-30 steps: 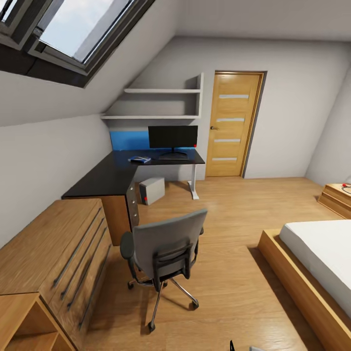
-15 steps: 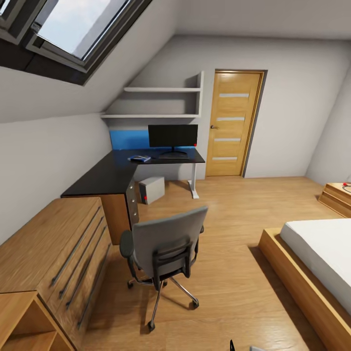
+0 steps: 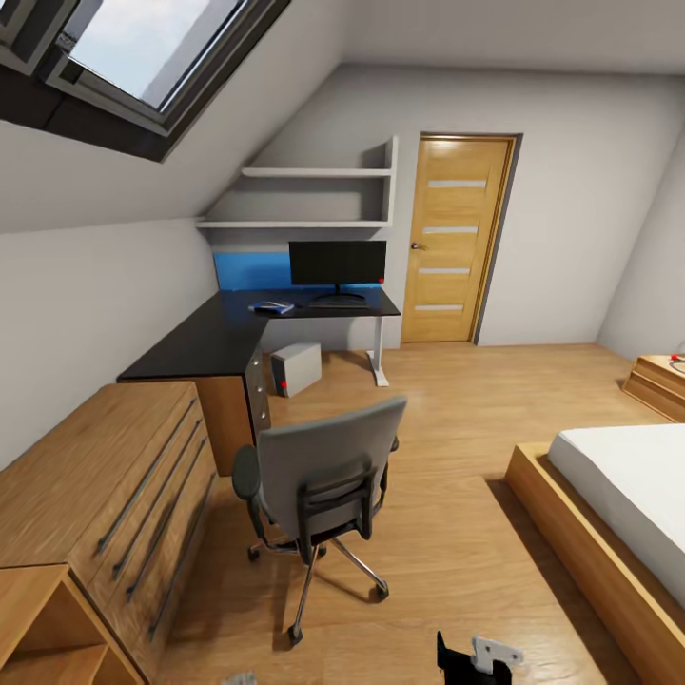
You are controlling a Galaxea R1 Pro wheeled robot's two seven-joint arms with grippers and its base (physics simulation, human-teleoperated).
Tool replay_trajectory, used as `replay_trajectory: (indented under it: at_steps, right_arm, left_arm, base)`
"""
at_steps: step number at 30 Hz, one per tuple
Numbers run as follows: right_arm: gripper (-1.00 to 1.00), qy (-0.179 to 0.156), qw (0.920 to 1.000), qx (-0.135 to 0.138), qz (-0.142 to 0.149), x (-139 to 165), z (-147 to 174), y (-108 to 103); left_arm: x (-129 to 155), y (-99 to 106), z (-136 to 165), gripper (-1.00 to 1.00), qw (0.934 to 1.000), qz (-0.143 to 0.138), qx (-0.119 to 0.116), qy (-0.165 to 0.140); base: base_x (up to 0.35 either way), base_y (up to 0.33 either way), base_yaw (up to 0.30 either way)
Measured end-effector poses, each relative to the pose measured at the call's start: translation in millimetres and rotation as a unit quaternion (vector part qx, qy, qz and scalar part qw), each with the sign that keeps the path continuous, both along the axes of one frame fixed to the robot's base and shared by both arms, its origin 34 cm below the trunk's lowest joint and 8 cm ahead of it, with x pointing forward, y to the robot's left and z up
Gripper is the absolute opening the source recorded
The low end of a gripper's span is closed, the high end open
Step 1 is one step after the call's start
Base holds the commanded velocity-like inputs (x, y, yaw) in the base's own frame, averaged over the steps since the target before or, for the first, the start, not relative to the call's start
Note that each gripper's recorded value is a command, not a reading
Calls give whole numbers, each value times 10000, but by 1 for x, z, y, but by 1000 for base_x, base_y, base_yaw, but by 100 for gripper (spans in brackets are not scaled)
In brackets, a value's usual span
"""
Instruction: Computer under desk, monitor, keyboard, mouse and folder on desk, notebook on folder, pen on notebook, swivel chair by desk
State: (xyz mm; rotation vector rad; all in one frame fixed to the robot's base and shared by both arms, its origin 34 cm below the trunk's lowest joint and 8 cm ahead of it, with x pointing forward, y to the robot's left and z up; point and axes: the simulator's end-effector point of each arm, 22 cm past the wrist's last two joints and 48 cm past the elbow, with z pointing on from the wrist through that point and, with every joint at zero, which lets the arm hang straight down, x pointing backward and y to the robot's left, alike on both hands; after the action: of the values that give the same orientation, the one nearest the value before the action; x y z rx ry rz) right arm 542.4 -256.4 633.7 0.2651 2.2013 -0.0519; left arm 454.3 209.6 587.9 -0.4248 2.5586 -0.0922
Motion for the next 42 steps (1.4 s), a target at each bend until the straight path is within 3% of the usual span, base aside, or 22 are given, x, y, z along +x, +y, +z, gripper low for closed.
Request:
replay_trajectory:
  at_steps: [3,6,10,11,14,15,21,26,33,38,42]
  right_arm:
    - [100,183,9997,64,155,27,2,14]
    - [100,502,9971,-100,557,70,13,29]
    - [100,545,9958,-124,723,94,21,39]
    - [100,783,9926,19,923,101,22,62]
    - [100,584,9949,71,817,108,25,60]
    - [100,155,9990,139,388,115,33,40]
    - [100,60,9994,187,268,113,24,37]
    - [100,-162,9993,210,272,112,19,39]
    - [100,-224,9992,190,285,110,9,38]
    - [100,-303,9980,12,561,109,2,43]
    - [100,-323,9958,-157,837,107,-6,49]
  left_arm:
    - [44,-11,15,100,9997,-45,-97,-219]
    - [94,-22,35,100,9990,-95,-159,-413]
    - [107,-22,36,100,9990,-86,-155,-413]
    - [91,5,17,100,9995,215,-36,-206]
    - [90,22,10,100,9991,321,71,-261]
    - [91,24,9,100,9989,351,77,-305]
    - [91,15,1,100,9989,360,31,-313]
    - [102,21,1,100,9968,485,112,-622]
    - [103,9,-8,100,9966,477,49,-672]
    - [102,-18,-15,100,9970,397,-99,-663]
    - [101,-24,-21,100,9970,387,-135,-655]
  base:
    - [0,0,0]
    - [0,0,0]
    - [0,0,0]
    - [0,0,0]
    - [0,0,0]
    - [0,0,0]
    - [0,0,0]
    - [0,0,0]
    - [0,0,0]
    - [0,0,0]
    - [0,0,0]
